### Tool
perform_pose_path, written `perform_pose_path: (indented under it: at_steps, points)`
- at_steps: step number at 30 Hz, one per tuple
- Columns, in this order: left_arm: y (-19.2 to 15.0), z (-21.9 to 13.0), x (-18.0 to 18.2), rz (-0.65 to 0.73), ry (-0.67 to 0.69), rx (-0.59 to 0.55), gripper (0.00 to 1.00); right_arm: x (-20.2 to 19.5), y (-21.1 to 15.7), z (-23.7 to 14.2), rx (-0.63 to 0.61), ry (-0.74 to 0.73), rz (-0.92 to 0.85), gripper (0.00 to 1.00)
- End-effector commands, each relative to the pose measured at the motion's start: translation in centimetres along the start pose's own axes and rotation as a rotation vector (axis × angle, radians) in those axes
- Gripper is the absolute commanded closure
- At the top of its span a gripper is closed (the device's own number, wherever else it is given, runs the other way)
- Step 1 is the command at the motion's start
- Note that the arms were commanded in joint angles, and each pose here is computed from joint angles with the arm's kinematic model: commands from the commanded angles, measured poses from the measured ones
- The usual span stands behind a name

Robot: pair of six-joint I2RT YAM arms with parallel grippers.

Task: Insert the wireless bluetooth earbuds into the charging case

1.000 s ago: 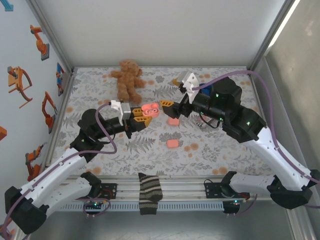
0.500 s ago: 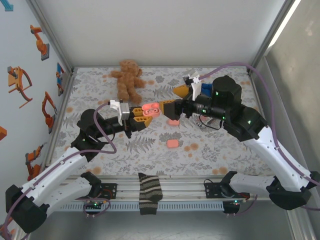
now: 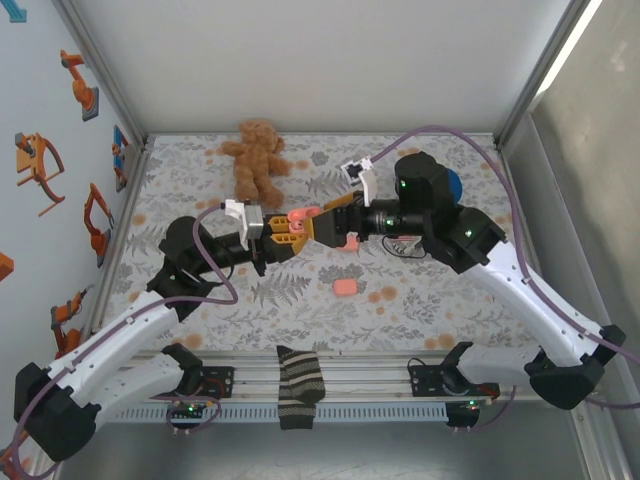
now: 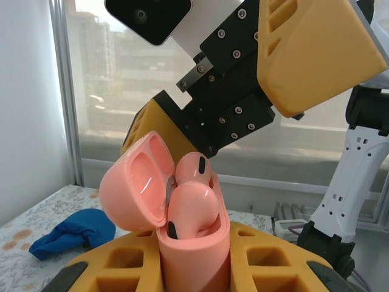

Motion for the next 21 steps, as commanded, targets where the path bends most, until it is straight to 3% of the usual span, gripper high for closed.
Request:
perform_pose_path:
  at_steps: [1,21]
  points:
    - [0.4,0.1,-0.5,0.007,-0.032,-0.026,0.95,1.2,0.4,0.2,-0.006,0.106,0.007,0.09]
    - [-0.3,0.2,-0.3,-0.018,-0.028,-0.01,0.95,2.5,1.1,-0.5,-0.023,0.167,-0.055,0.16]
Point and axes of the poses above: each hand's point on the last joint's axis, 136 mm out from that joint toward the fingers, its own z axis out along the fingers, its own x axis along the line the jaws close on, y = z × x, the point moved 5 cm from there along -z, back along the fingers, and after that the axes turned 3 degrees about -z, right-handed, at the moved point
